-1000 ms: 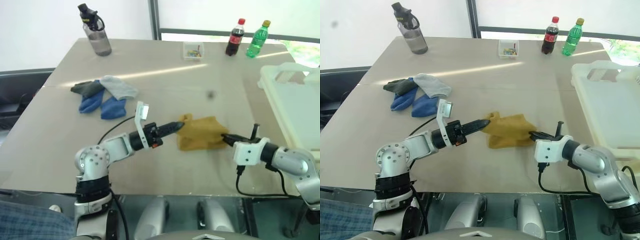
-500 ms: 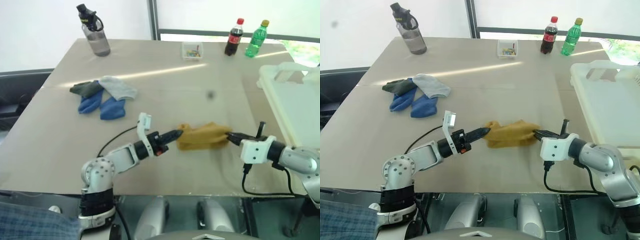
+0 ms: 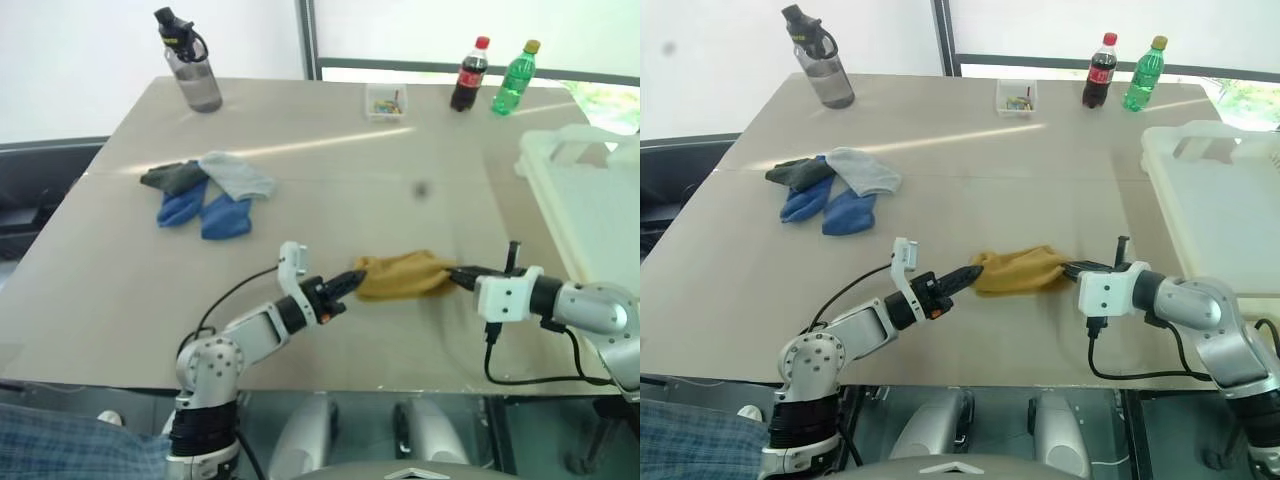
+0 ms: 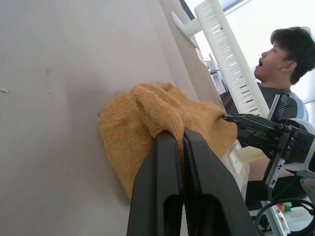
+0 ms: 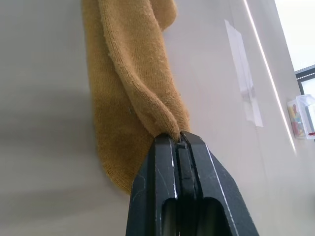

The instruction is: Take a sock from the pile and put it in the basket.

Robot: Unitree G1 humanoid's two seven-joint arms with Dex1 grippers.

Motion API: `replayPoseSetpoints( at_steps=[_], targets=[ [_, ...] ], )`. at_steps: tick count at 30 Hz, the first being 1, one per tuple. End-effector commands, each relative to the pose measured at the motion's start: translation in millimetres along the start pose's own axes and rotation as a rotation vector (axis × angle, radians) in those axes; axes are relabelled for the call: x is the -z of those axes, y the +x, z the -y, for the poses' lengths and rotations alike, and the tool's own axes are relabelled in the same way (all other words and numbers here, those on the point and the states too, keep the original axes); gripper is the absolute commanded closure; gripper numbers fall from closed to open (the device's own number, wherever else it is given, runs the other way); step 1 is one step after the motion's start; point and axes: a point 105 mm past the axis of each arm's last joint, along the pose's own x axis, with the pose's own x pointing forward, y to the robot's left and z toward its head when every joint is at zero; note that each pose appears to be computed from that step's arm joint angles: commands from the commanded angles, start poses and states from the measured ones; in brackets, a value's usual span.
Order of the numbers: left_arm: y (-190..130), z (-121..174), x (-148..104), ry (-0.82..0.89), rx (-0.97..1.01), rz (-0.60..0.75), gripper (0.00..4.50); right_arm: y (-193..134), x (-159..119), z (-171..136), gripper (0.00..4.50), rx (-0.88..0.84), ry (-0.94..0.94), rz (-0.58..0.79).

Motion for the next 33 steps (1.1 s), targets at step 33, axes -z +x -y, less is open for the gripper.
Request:
replayPoseSetpoints(
  at_steps=[33],
  targets=[
    [13.1, -9.1, 0.5, 0.15, -0.037, -0.039, 4.5, 20.1, 14.4, -31.7, 4.47, -0.101, 0.092, -0.033]
  ],
)
